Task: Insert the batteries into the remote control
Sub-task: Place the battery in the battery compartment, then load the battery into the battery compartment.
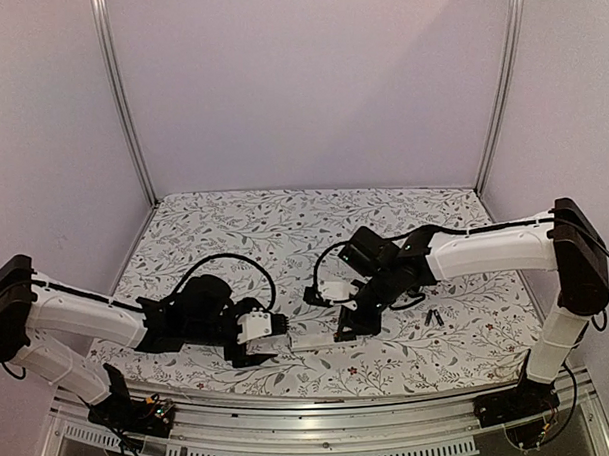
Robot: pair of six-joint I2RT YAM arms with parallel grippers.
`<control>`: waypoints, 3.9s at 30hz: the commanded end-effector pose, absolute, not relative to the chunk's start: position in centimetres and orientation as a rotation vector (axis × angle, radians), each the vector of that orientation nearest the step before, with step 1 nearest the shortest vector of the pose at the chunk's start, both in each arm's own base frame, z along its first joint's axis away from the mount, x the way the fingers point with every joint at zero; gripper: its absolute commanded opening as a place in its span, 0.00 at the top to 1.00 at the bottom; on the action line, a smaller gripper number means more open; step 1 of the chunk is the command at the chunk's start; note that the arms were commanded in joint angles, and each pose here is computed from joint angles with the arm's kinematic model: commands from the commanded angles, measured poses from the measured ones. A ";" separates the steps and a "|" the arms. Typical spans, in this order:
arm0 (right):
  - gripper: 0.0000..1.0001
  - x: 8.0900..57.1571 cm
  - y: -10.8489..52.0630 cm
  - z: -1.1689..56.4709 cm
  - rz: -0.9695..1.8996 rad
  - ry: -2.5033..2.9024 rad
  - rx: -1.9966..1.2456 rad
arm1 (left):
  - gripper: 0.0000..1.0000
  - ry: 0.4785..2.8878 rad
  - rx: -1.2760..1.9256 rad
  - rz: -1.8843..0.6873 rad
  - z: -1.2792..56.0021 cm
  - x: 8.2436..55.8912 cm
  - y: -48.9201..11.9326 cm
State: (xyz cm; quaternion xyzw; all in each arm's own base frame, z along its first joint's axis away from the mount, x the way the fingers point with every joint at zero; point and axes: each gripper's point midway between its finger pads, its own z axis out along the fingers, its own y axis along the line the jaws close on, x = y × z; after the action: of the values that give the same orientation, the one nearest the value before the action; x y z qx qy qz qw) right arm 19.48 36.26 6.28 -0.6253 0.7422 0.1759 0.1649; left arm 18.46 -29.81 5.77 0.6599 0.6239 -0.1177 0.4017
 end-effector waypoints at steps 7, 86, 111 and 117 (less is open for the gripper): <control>0.56 22.3 34.2 11.4 0.669 2.369 -1.230 | 0.13 1.550 1.751 -0.419 5.7 17.1 -32.8; 0.89 18.4 36.7 4.7 0.498 2.887 -0.711 | 0.53 1.900 1.457 -0.540 2.1 15.2 -36.1; 0.90 18.3 36.4 3.3 0.450 2.898 -0.762 | 0.56 1.888 1.466 -0.547 2.2 15.2 -36.2; 0.93 18.5 35.6 2.5 0.381 2.914 -0.747 | 0.56 1.889 1.472 -0.544 2.1 15.1 -36.1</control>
State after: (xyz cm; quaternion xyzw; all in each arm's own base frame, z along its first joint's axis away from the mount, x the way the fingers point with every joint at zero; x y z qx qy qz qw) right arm 18.65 36.20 4.27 -0.2431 0.9554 0.1538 0.0671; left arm 15.57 -35.77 1.48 0.5603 0.7336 -0.1990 0.3290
